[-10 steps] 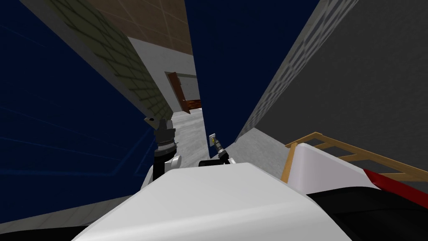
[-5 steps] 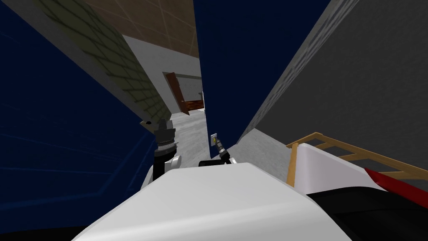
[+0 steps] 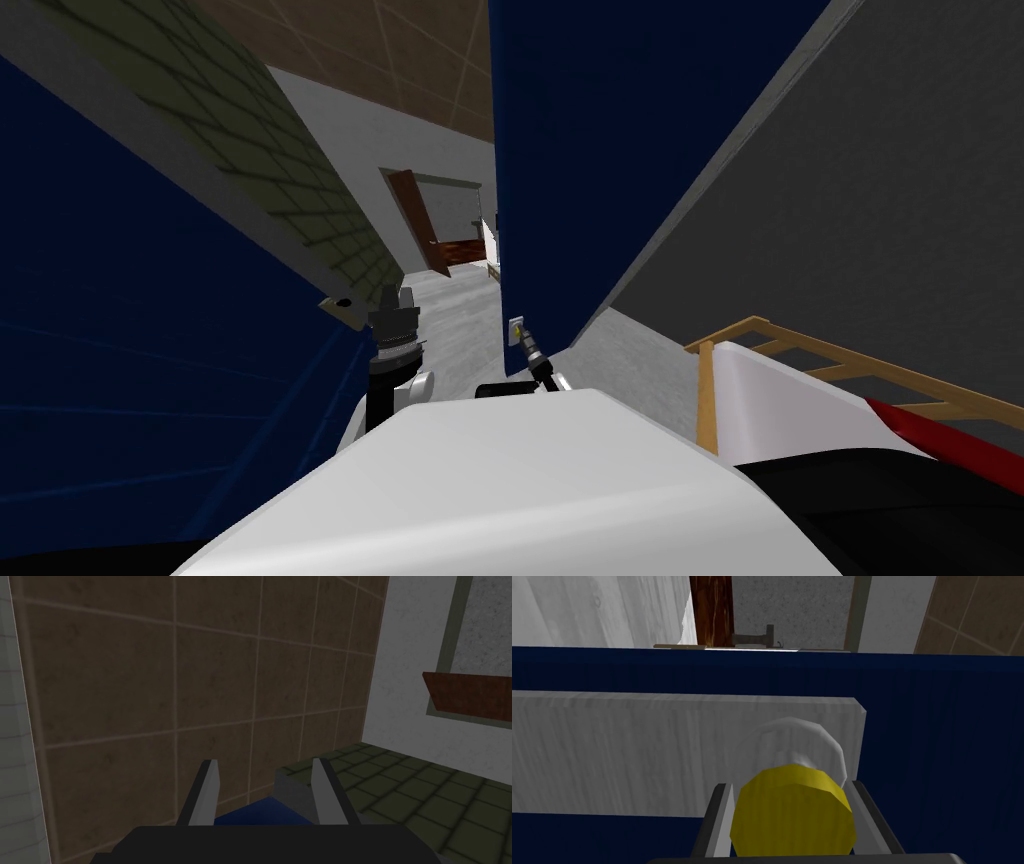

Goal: Push the door open

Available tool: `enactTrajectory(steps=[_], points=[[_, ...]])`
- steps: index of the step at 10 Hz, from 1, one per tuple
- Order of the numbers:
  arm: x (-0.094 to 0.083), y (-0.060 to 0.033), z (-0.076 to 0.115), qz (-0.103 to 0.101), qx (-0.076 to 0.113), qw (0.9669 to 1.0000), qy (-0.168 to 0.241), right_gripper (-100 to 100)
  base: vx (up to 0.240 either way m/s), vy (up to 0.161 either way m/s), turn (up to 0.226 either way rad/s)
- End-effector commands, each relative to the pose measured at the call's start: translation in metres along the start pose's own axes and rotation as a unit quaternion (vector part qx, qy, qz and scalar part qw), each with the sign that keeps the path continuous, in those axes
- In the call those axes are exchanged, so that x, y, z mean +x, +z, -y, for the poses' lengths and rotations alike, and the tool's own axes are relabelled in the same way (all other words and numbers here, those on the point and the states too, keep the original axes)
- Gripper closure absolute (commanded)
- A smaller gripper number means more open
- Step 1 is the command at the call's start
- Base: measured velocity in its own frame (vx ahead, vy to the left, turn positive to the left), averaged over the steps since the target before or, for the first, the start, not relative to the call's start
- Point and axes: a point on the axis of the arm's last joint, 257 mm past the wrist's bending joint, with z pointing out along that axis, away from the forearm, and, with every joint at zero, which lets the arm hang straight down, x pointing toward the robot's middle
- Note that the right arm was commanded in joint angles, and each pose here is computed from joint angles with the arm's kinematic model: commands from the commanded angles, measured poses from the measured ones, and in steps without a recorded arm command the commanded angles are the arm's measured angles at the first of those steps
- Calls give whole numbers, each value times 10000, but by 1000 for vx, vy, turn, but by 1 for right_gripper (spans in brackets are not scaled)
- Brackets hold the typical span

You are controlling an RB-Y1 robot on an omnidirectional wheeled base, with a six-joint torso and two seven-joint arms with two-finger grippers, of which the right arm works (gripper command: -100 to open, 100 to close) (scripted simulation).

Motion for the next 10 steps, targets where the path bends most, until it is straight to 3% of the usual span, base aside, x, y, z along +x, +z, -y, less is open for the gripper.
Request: enactTrajectory(steps=[1, 10], points=[[-186, 23, -17, 173, -13, 9998, -50, 100, 131, 111, -109], [-700, 94, -28, 777, -27, 9970, 7, 100, 130, 132, -94]])
